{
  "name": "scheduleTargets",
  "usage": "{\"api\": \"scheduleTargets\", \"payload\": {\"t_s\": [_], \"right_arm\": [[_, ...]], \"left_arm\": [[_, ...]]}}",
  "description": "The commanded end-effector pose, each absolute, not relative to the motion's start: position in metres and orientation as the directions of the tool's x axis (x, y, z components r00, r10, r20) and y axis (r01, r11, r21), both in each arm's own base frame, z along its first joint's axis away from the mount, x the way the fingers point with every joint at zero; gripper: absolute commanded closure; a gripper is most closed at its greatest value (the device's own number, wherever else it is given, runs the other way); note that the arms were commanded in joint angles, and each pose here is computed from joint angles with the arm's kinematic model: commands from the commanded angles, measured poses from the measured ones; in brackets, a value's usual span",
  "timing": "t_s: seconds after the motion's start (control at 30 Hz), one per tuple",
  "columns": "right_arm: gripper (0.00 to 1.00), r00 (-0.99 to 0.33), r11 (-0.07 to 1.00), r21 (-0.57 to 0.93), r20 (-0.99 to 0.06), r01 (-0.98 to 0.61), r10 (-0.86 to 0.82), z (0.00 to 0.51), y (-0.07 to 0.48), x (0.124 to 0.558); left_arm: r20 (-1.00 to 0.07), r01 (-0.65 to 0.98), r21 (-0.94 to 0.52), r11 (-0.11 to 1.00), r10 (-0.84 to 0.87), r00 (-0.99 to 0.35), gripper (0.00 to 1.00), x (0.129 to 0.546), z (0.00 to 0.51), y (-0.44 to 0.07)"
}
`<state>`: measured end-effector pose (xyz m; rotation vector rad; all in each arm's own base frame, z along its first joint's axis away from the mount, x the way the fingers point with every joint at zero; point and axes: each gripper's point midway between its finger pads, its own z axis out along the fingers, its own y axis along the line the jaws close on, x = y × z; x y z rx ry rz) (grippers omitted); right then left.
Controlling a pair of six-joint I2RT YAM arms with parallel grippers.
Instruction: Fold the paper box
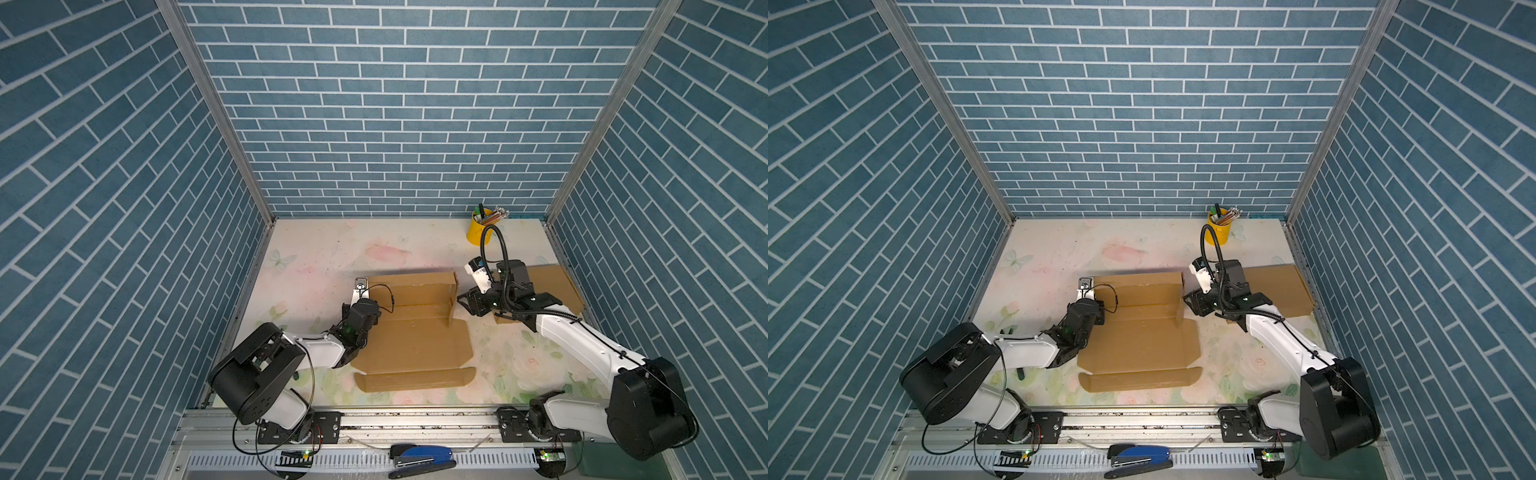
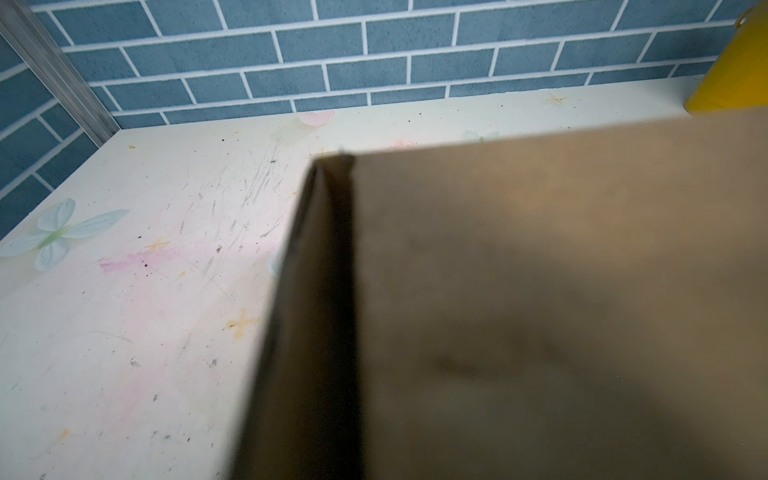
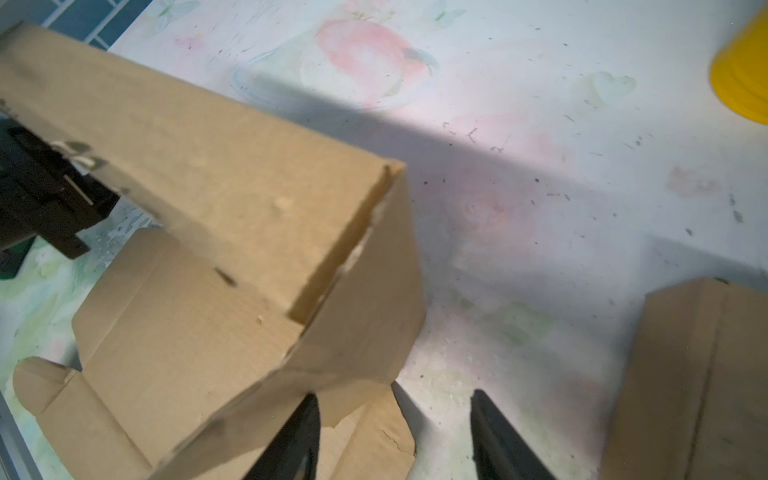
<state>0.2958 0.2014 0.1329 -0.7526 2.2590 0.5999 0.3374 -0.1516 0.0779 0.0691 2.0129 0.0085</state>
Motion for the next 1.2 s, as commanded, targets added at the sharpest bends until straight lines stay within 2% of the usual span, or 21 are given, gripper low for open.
{"api": "scheduleTargets", "payload": {"t_s": [0.0,0.13,0.23,0.4,0.73,0.83,0.93,1.13,1.17], "right_arm": [[0.37,-0.554,0.686,0.171,-0.736,-0.707,-0.388,0.125,0.219,0.297],[0.35,-0.55,0.74,0.133,-0.757,-0.66,-0.354,0.119,0.223,0.317],[0.36,-0.496,0.787,0.068,-0.809,-0.613,-0.316,0.121,0.226,0.333],[0.41,-0.424,0.856,0.002,-0.869,-0.516,-0.254,0.117,0.221,0.354],[0.67,-0.425,0.949,-0.038,-0.888,-0.312,-0.175,0.092,0.206,0.372],[0.8,-0.444,0.969,-0.043,-0.883,-0.242,-0.151,0.083,0.2,0.375],[0.98,-0.463,0.985,-0.048,-0.878,-0.167,-0.121,0.076,0.193,0.377],[1.0,-0.476,0.985,-0.004,-0.875,-0.175,-0.088,0.078,0.2,0.376],[0.96,-0.484,0.979,0.009,-0.87,-0.201,-0.092,0.08,0.205,0.375]], "left_arm": [[-0.812,0.109,0.139,0.984,0.176,-0.556,1.0,0.315,0.036,-0.143],[-0.813,0.111,0.141,0.984,0.179,-0.554,1.0,0.316,0.037,-0.143],[-0.812,0.112,0.14,0.984,0.179,-0.555,1.0,0.316,0.037,-0.144],[-0.811,0.111,0.137,0.984,0.176,-0.558,1.0,0.315,0.036,-0.143],[-0.81,0.105,0.114,0.988,0.154,-0.565,1.0,0.314,0.036,-0.144],[-0.811,0.103,0.101,0.99,0.141,-0.567,1.0,0.314,0.037,-0.145],[-0.811,0.106,0.092,0.99,0.137,-0.569,1.0,0.314,0.037,-0.147],[-0.809,0.107,0.099,0.989,0.143,-0.57,1.0,0.314,0.038,-0.147],[-0.809,0.108,0.098,0.989,0.143,-0.571,1.0,0.314,0.038,-0.147]]}}
